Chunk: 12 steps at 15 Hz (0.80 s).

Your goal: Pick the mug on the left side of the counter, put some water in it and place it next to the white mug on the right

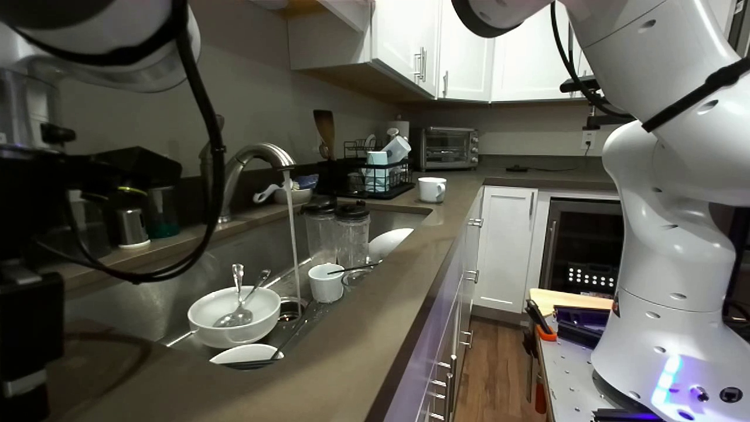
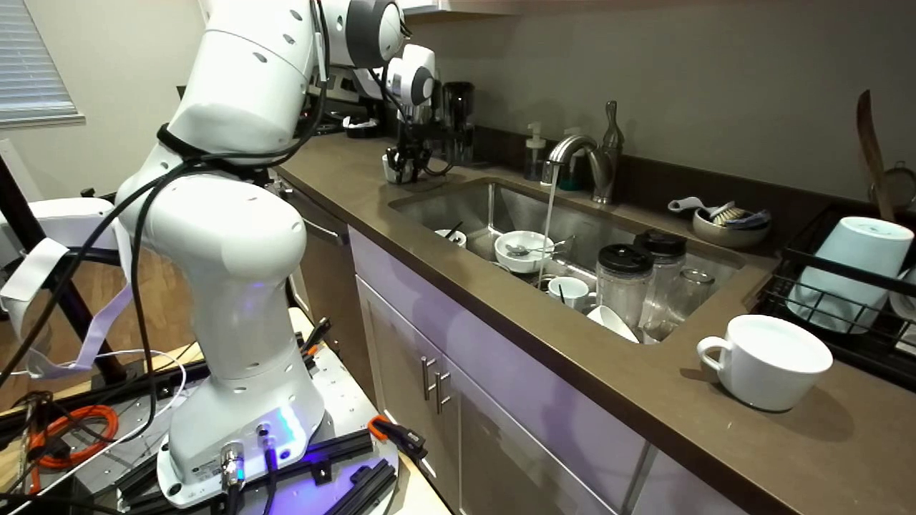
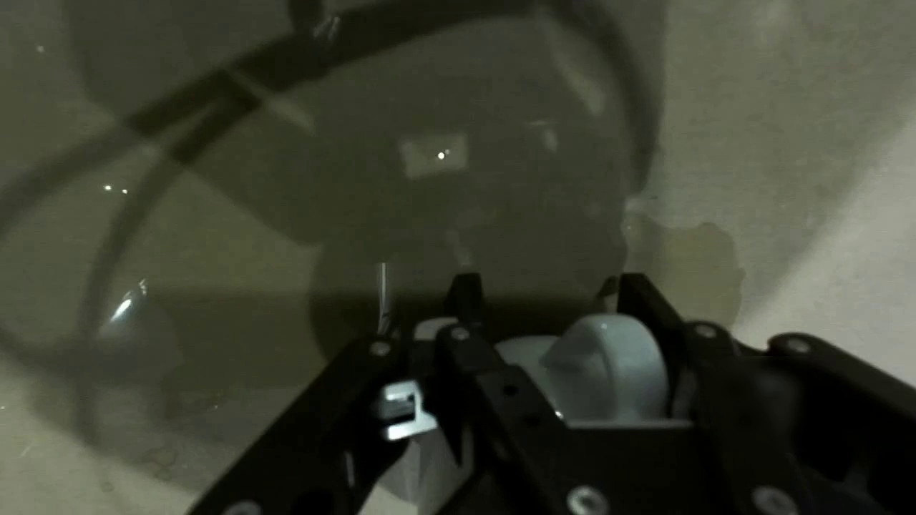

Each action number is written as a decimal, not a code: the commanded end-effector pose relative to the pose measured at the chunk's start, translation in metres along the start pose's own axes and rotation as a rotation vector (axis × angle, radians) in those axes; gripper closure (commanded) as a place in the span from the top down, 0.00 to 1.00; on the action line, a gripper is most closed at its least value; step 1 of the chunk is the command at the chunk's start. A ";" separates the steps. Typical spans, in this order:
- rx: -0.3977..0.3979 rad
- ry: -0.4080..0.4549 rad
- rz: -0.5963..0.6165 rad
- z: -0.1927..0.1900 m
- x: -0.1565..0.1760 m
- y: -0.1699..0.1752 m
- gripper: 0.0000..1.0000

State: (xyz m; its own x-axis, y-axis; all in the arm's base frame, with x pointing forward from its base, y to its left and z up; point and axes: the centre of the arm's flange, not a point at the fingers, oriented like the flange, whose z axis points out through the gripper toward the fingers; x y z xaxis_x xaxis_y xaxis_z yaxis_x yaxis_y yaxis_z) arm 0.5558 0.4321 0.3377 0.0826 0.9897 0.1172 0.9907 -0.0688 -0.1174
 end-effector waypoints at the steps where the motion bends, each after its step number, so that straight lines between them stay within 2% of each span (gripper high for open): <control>1: 0.028 -0.003 0.019 0.002 0.011 -0.002 0.20; 4: 0.031 -0.009 0.025 0.001 0.009 -0.005 0.04; 5: 0.031 -0.009 0.028 0.001 0.010 -0.007 0.03; 12: 0.035 -0.006 0.045 -0.006 0.005 -0.014 0.05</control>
State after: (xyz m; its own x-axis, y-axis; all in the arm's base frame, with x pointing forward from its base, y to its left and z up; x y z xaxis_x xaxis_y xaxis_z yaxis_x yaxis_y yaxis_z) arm 0.5517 0.4373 0.3381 0.1037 0.9885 0.1099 0.9879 -0.0896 -0.1262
